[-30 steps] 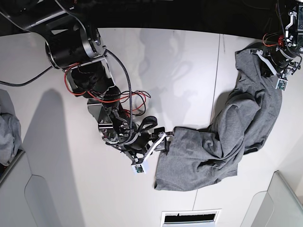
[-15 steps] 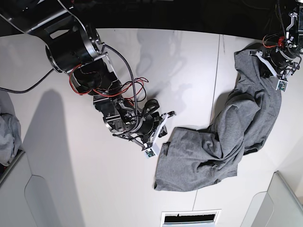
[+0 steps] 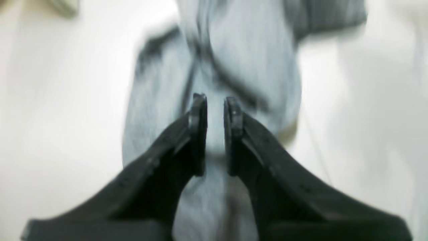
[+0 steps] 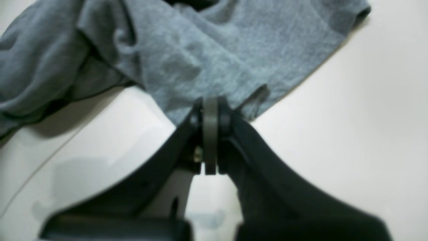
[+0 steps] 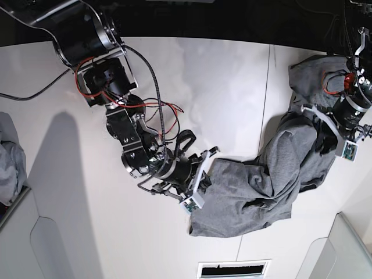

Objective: Layout the t-shirt on the table in an organized manner, then fold the t-shirt properly
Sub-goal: 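Carry the held shirt across toward the right gripper and grasp it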

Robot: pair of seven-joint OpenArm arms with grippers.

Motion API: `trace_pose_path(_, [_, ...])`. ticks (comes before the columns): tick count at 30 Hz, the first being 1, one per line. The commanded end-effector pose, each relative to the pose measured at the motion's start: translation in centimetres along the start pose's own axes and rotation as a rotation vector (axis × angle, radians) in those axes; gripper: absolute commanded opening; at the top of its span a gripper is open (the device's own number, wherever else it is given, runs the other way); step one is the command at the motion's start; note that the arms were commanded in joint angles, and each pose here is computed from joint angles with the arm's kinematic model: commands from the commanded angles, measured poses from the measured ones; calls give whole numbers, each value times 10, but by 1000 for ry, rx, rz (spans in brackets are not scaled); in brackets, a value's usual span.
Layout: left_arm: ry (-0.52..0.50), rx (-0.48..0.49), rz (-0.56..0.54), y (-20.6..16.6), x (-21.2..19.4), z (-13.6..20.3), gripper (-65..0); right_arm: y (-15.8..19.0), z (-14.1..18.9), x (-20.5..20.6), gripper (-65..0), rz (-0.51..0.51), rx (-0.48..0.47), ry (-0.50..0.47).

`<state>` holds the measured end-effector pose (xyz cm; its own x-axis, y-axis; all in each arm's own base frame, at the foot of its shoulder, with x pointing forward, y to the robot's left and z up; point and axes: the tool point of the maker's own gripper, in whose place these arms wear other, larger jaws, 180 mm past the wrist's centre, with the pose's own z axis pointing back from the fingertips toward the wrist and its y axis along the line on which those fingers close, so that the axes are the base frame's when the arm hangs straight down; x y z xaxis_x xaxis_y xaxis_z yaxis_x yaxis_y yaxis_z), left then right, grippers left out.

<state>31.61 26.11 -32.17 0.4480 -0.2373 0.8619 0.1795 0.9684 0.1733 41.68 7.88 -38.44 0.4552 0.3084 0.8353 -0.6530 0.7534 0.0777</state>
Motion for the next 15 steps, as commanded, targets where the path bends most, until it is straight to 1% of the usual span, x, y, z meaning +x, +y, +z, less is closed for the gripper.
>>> trace_pose_path(1, [-89, 23, -2, 10, 32, -6, -529, -8, 10, 24, -650, 23, -14, -63])
trace_pose_path(3, [-123, 19, 0, 6, 50, -25, -530, -18, 26, 11, -650, 34, -50, -22])
trace_pose_path(6, [-142, -11, -37, -11, 64, -60, -532, -39, 54, -14, -650, 33, -123, 32])
trace_pose_path(9, [-124, -27, -31, -33, 68, -99, -534, -64, 84, -43, -650, 5, -200, 71])
trace_pose_path(11, [-91, -49, -8, -52, 66, -124, -534, -77, 102, -63, -650, -42, -234, 88])
trace_pose_path(15, [-54, -85, -18, -87, 60, -158, -534, -88, 133, -95, -650, -142, -272, 100])
